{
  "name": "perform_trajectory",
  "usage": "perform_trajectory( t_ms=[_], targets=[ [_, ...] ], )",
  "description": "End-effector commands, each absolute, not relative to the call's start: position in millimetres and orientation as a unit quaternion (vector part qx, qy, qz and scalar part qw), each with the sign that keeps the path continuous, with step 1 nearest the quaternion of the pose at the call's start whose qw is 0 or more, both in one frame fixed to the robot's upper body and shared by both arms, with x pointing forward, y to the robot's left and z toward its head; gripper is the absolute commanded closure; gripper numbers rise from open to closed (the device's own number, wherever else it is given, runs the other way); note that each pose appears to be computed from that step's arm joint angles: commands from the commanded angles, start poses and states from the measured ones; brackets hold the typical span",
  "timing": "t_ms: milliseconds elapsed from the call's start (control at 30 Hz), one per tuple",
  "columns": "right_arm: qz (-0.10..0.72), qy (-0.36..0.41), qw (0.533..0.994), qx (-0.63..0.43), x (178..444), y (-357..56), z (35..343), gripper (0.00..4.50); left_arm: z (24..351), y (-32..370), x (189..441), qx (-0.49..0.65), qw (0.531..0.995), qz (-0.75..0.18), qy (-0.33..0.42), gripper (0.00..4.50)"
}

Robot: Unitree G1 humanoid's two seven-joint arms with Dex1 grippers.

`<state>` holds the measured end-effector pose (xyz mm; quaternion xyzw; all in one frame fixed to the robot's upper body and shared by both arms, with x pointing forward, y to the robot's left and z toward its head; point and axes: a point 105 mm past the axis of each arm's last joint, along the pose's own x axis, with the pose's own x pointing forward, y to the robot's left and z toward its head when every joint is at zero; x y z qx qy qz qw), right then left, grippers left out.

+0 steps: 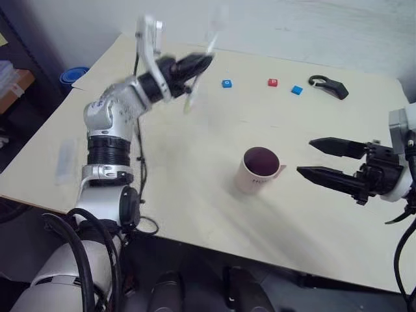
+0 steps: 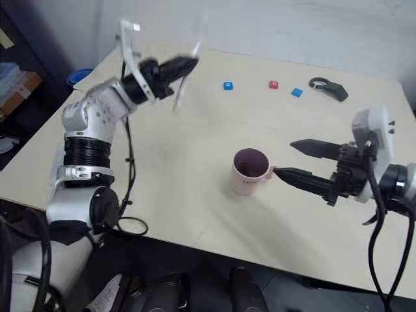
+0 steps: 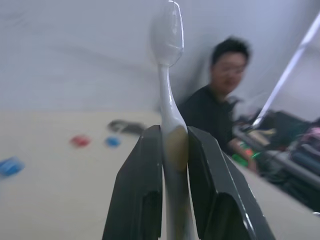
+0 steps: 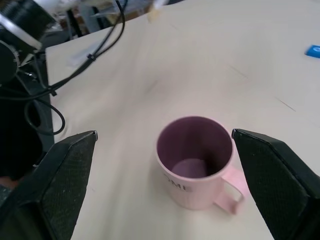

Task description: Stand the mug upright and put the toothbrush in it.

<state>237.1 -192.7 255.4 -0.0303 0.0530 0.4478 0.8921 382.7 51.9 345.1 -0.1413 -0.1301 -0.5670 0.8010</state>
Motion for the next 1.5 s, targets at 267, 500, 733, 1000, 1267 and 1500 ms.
perform_trajectory(
  t_ms=[267,500,733,1000,1267,1500],
  targets=[
    [0.388,0.021,0.921,-0.035,230,-207,261,0.0,326,-37,337,-0.095,0.712,-0.678,-0.155,4.08],
    [0.359,0.014,0.933,-0.031,224,-213,260,0.0,278,-66,340,-0.105,0.719,-0.677,-0.118,4.08],
    [0.352,0.008,0.936,-0.029,224,-213,261,0.0,259,-69,340,-0.113,0.724,-0.673,-0.099,2.85],
    [0.356,0.006,0.934,-0.019,233,-211,260,0.0,263,-43,336,-0.102,0.735,-0.661,-0.107,0.61],
    [0.405,0.073,0.91,-0.045,234,-213,244,0.0,283,80,309,0.071,0.727,-0.679,-0.074,0.03],
    [0.456,0.109,0.882,-0.06,239,-213,239,0.0,255,163,289,0.249,0.706,-0.66,0.054,0.03]
  ],
)
